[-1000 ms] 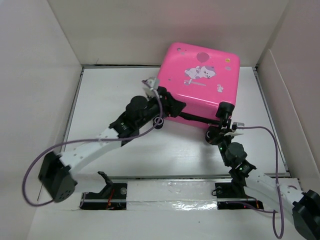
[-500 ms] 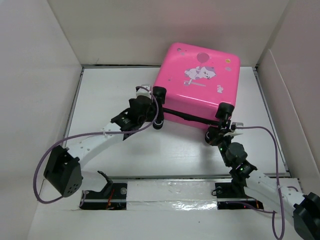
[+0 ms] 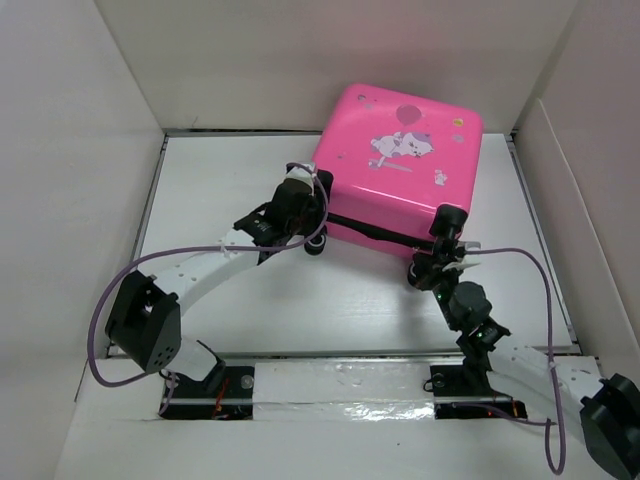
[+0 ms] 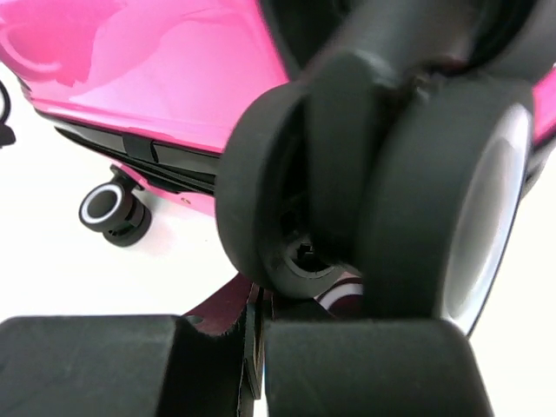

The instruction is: Pack the luggage

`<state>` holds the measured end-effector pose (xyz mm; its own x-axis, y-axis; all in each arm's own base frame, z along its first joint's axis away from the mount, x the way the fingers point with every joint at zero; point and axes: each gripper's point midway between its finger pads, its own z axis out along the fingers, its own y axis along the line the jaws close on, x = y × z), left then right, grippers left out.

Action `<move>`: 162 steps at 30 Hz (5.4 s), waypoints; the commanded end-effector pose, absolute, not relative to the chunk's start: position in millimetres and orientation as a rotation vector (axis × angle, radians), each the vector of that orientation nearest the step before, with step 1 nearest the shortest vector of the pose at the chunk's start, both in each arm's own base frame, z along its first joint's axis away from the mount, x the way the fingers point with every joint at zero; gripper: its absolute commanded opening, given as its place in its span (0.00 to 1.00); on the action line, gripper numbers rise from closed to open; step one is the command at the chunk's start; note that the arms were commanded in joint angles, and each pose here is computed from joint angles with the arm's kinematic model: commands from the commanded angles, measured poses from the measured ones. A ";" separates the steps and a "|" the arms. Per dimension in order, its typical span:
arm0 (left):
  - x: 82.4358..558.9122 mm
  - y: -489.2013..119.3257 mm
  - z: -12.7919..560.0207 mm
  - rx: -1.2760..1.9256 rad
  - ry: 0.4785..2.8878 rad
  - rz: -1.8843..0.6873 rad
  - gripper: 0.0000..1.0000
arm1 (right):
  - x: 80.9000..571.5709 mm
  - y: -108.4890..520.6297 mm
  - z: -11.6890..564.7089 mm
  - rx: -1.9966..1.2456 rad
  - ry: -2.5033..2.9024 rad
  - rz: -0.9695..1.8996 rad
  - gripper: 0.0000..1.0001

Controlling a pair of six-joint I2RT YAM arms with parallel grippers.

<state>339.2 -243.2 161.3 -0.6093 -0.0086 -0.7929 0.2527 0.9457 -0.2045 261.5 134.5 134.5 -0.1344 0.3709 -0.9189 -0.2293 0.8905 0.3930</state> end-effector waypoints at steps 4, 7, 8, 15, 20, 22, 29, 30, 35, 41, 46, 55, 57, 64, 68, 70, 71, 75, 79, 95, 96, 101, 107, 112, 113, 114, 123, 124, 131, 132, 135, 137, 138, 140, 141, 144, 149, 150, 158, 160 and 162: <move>310.9 -344.5 245.3 0.375 1.942 -0.806 0.00 | 254.1 209.3 170.8 -0.098 1.571 0.794 0.00; 280.3 -376.3 260.2 0.450 1.895 -0.915 0.00 | 250.2 241.6 186.8 -0.146 1.553 0.837 0.00; 272.0 -384.2 263.8 0.476 1.887 -0.953 0.00 | 250.7 250.9 179.5 -0.163 1.579 0.834 0.00; 208.5 -422.6 306.7 0.634 1.797 -1.244 0.00 | 245.5 319.4 198.0 -0.264 1.531 1.043 0.00; 176.6 -417.1 334.0 0.675 1.717 -1.407 0.00 | 229.9 371.1 212.4 -0.343 1.437 1.260 0.00; 168.1 -410.6 339.6 0.680 1.702 -1.438 0.00 | 227.6 389.1 210.9 -0.321 1.406 1.365 0.00; 167.1 -390.6 324.0 0.631 1.718 -1.384 0.00 | 236.8 388.7 193.7 -0.119 1.380 1.466 0.00; 177.0 -385.1 319.7 0.586 1.735 -1.320 0.00 | 237.8 385.1 190.8 -0.108 1.391 1.448 0.00; 210.3 -331.6 299.9 0.349 1.789 -1.039 0.61 | 240.7 363.5 169.1 -0.064 1.494 1.331 0.18; 237.0 -262.1 268.7 0.070 1.779 -0.909 0.56 | 227.1 343.1 158.6 -0.094 1.530 1.292 0.34; 243.8 -255.9 209.1 0.072 1.888 -0.857 0.44 | 211.7 325.0 137.1 -0.142 1.617 1.213 0.39; 255.9 -282.3 170.6 0.179 1.877 -0.870 0.30 | 201.0 295.4 160.5 -0.197 1.650 1.031 0.00; 257.3 -287.8 171.4 0.195 1.857 -0.890 0.28 | 202.4 281.7 191.8 -0.159 1.602 1.011 0.03; 276.1 -310.8 165.0 0.214 1.788 -0.918 0.27 | 215.5 242.5 211.9 -0.090 1.630 0.824 0.51; 285.6 -315.7 157.5 0.203 1.781 -0.899 0.27 | 219.2 253.2 219.2 -0.126 1.648 0.813 0.59; 290.4 -314.2 156.2 0.184 1.761 -0.884 0.27 | 220.6 257.2 223.4 -0.131 1.640 0.820 0.59; 292.0 -314.3 158.0 0.179 1.750 -0.883 0.27 | 220.4 259.8 225.8 -0.137 1.634 0.830 0.59; 293.2 -316.7 158.6 0.163 1.717 -0.871 0.27 | 223.5 266.9 225.0 -0.153 1.629 0.842 0.59; 296.1 -322.5 163.1 0.145 1.678 -0.873 0.27 | 223.8 271.7 223.6 -0.159 1.633 0.855 0.59; 298.0 -332.5 149.1 0.123 1.651 -0.813 0.25 | 222.7 257.4 231.5 -0.130 1.606 0.868 0.59; 298.5 -331.7 147.2 0.125 1.655 -0.803 0.29 | 221.8 257.0 231.9 -0.132 1.604 0.872 0.59; 298.3 -330.2 141.7 0.134 1.672 -0.785 0.39 | 222.3 254.4 231.5 -0.132 1.603 0.869 0.59; 299.9 -329.9 136.3 0.128 1.681 -0.754 0.32 | 221.9 254.7 231.1 -0.134 1.602 0.873 0.59; 298.3 -335.8 137.2 0.135 1.679 -0.765 0.19 | 222.1 255.8 229.0 -0.141 1.607 0.869 0.59; 298.6 -335.9 136.3 0.132 1.679 -0.765 0.18 | 222.0 255.8 228.7 -0.140 1.607 0.870 0.59; 299.8 -335.7 136.6 0.128 1.677 -0.760 0.13 | 222.2 255.5 228.6 -0.140 1.607 0.868 0.59; 306.1 -326.4 145.6 0.070 1.654 -0.722 0.00 | 226.4 256.0 227.8 -0.143 1.610 0.852 0.63; 306.2 -325.5 146.6 0.068 1.651 -0.721 0.00 | 227.8 257.2 230.5 -0.147 1.610 0.845 0.66; 305.2 -318.3 146.3 0.051 1.641 -0.708 0.00 | 254.8 250.0 236.6 -0.042 1.646 0.692 0.92; 305.1 -318.1 146.4 0.050 1.640 -0.709 0.00 | 258.0 250.5 236.7 -0.036 1.653 0.674 0.93; 304.8 -317.0 146.1 0.051 1.635 -0.707 0.00 | 268.3 260.0 235.7 -0.040 1.685 0.632 0.97; 304.2 -316.4 147.1 0.052 1.628 -0.710 0.00 | 273.6 265.8 237.2 -0.029 1.682 0.631 0.98; 304.5 -316.7 148.4 0.053 1.624 -0.711 0.00 | 277.9 268.0 242.4 -0.015 1.668 0.626 0.98; 304.3 -316.0 148.3 0.051 1.623 -0.710 0.00 | 286.3 274.3 235.0 -0.007 1.688 0.594 0.96; 304.8 -315.6 148.3 0.050 1.621 -0.707 0.00 | 290.6 275.3 232.8 0.006 1.699 0.572 0.92; 305.3 -315.0 148.9 0.053 1.617 -0.700 0.00 | 302.1 278.6 227.4 0.067 1.746 0.514 0.87; 308.1 -307.6 144.3 0.041 1.618 -0.697 0.00 | 313.7 278.7 214.9 0.137 1.769 0.450 0.86; 308.1 -308.0 144.2 0.042 1.617 -0.699 0.00 | 315.5 277.2 213.1 0.157 1.770 0.437 0.83; 314.6 -302.5 144.0 0.031 1.608 -0.680 0.00 | 321.4 275.6 203.1 0.166 1.795 0.366 0.24; 317.9 -298.3 143.5 0.028 1.603 -0.662 0.00 | 316.4 268.8 206.5 0.177 1.765 0.396 0.07; 321.8 -293.4 141.3 0.019 1.601 -0.642 0.00 | 312.3 263.1 208.6 0.161 1.747 0.402 0.00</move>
<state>311.2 -303.2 117.6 -0.2400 -0.2978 -0.9240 0.3915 0.8413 -0.3728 308.6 285.0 188.3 -0.3040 0.2695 -0.9138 -0.1688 0.9287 0.3301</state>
